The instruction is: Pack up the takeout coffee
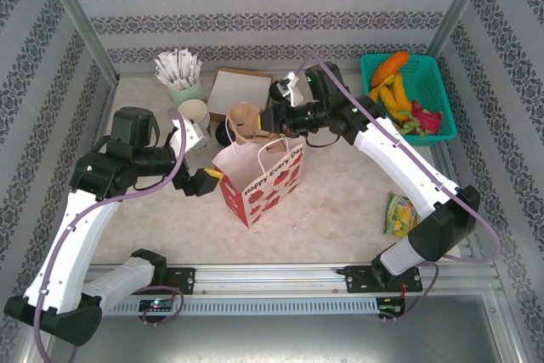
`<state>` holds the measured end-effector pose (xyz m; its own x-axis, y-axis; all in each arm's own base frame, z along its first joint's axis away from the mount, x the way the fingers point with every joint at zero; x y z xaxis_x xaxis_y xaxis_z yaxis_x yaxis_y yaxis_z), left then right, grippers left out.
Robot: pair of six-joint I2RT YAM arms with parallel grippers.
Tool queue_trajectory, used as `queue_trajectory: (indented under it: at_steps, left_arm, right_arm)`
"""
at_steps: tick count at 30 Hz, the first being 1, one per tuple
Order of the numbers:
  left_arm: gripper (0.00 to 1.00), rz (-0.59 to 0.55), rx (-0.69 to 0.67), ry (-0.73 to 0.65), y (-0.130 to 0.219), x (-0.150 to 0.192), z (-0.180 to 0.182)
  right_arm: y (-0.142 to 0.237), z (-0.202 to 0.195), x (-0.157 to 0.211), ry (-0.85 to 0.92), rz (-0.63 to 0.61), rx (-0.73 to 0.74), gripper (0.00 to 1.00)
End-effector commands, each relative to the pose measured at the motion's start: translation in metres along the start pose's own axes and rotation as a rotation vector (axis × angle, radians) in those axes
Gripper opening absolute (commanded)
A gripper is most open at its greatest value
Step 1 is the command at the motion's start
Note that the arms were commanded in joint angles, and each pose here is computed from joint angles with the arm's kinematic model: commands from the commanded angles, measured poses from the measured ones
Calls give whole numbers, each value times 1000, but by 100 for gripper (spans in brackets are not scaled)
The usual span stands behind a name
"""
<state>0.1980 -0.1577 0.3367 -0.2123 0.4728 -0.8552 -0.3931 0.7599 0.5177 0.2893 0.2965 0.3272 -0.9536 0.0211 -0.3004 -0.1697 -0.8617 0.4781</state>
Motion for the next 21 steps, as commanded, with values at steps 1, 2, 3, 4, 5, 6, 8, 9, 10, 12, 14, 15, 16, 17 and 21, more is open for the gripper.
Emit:
queue_trajectory:
  at_steps: [1, 2, 3, 4, 5, 6, 8, 9, 10, 12, 14, 15, 16, 17, 21]
  left_arm:
    - [97, -104, 17, -10, -14, -32, -11]
    - [96, -100, 7, -36, -22, -36, -17]
    - [96, -98, -11, -63, -29, -39, -21]
    - [97, -96, -34, -92, -36, -41, -24]
    - [97, -81, -62, -117, -42, -42, -25]
    - [97, -62, -88, -132, -45, -41, -24]
    - [97, -28, -163, -123, -44, -37, -13]
    - [97, -19, -188, -122, -42, -35, -10]
    - [97, -22, -201, -123, -39, -34, -8]
    - [98, -72, -196, -106, -31, -36, -6]
    - [99, -138, -189, -44, -20, -39, 2]
    - [99, -168, -201, -11, -15, -40, 8]
    - [100, -198, -224, 34, -10, -41, 17]
    - [100, -223, -245, 87, -5, -41, 26]
    - [99, -186, -280, 227, -9, -38, 49]
  right_arm:
    - [1, 0, 3, 36, -8, 19, 37]
    - [1, -2, 3, 42, -5, 35, 37]
    - [0, -4, 4, 48, 0, 49, 37]
    - [0, -7, 7, 61, 11, 69, 37]
    - [0, -10, 9, 75, 19, 90, 37]
    - [1, -13, 11, 91, 23, 111, 37]
    - [3, -24, 16, 120, 30, 180, 37]
    - [5, -29, 17, 126, 35, 212, 37]
    - [5, -34, 20, 134, 44, 238, 37]
    - [6, -40, 22, 151, 57, 285, 37]
    - [3, -44, 27, 179, 79, 319, 37]
    - [1, -46, 28, 192, 84, 337, 37]
    - [-1, -48, 29, 206, 88, 359, 36]
    - [-3, -52, 30, 218, 88, 386, 36]
    - [-6, -62, 31, 240, 100, 499, 36]
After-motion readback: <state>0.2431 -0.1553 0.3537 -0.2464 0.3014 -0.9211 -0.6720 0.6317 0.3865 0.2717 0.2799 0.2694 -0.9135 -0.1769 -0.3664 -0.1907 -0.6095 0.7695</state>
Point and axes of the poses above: each hand's point on the last joint's axis, 136 mm out from that joint toward the fingers, its own y axis back along the fingers, its own z axis along the line the jaws close on, x = y × z, the point moved 2 cm from there along y, back along the fingers, and after that the axes turned 6 degrees about -y, right-handed, at the moved point
